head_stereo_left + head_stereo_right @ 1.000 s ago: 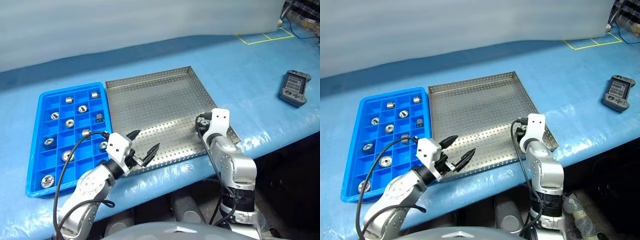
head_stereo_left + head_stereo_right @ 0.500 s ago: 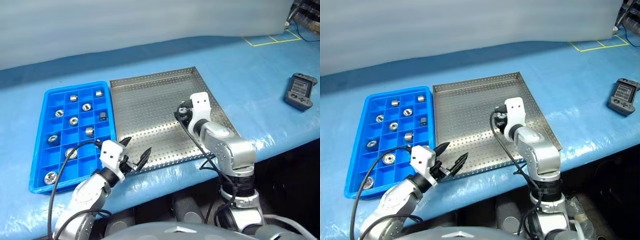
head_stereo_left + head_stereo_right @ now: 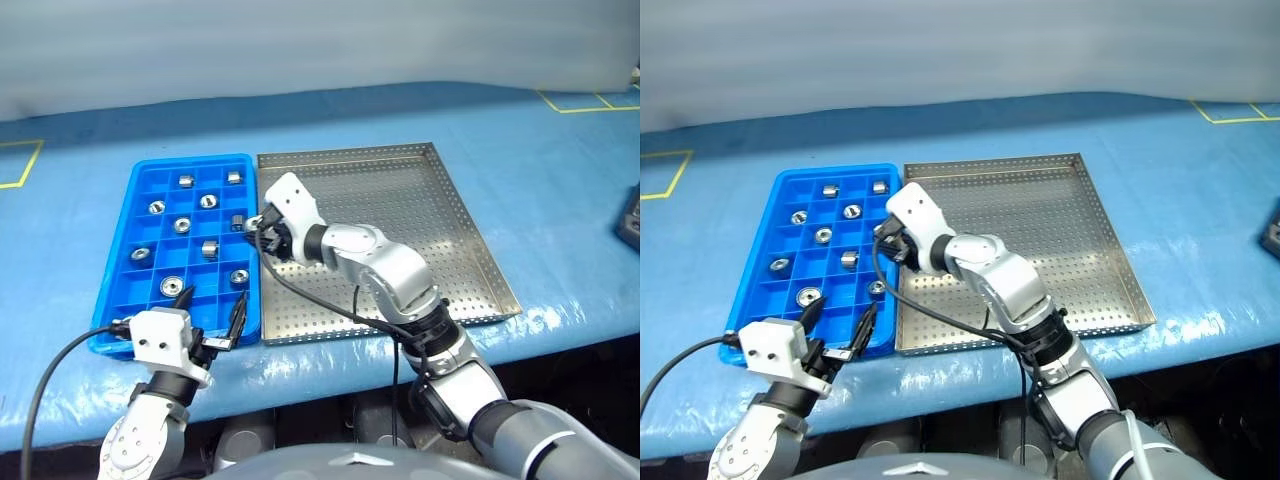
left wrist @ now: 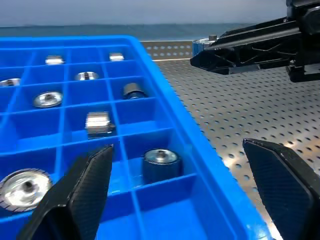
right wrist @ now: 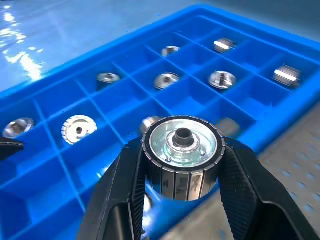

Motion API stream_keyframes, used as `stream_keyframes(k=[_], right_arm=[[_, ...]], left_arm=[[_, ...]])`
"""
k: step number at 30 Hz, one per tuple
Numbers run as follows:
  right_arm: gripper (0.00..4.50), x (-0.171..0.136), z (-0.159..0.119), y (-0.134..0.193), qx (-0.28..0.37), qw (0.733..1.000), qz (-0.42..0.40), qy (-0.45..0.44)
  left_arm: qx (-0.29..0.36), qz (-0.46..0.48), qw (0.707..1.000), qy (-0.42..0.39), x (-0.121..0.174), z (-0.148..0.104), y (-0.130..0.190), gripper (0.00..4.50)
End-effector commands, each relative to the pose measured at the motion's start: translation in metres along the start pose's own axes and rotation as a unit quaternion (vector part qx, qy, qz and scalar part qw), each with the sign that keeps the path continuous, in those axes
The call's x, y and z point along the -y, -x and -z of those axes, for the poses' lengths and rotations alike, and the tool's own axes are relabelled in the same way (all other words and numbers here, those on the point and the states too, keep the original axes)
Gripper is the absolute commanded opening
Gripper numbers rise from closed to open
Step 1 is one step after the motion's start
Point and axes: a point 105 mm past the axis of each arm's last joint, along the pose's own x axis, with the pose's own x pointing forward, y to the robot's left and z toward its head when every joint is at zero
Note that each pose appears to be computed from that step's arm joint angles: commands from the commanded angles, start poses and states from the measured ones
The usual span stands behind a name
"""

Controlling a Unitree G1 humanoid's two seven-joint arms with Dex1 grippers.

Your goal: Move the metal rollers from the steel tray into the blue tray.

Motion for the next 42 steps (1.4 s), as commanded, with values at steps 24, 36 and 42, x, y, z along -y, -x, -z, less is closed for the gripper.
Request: stream_keyframes(k=[24, 36, 42], right_arm=[[3.98, -0.057, 0.055, -0.027, -0.071, 0.988, -0.14, 0.003], [4.48, 0.012, -0.013, 0.018, 0.079, 0.996, 0.006, -0.042], [4.48, 0.043, 0.012, 0.046, 0.062, 0.992, 0.102, -0.04]], left_arm=[[0.018, -0.038, 0.999, -0.015, 0.004, 0.003, 0.03, 4.5], [0.043, 0.058, 0.997, -0.029, 0.01, -0.012, -0.002, 4.5], [0.043, 0.122, 0.991, -0.029, 0.021, -0.014, -0.021, 4.5]])
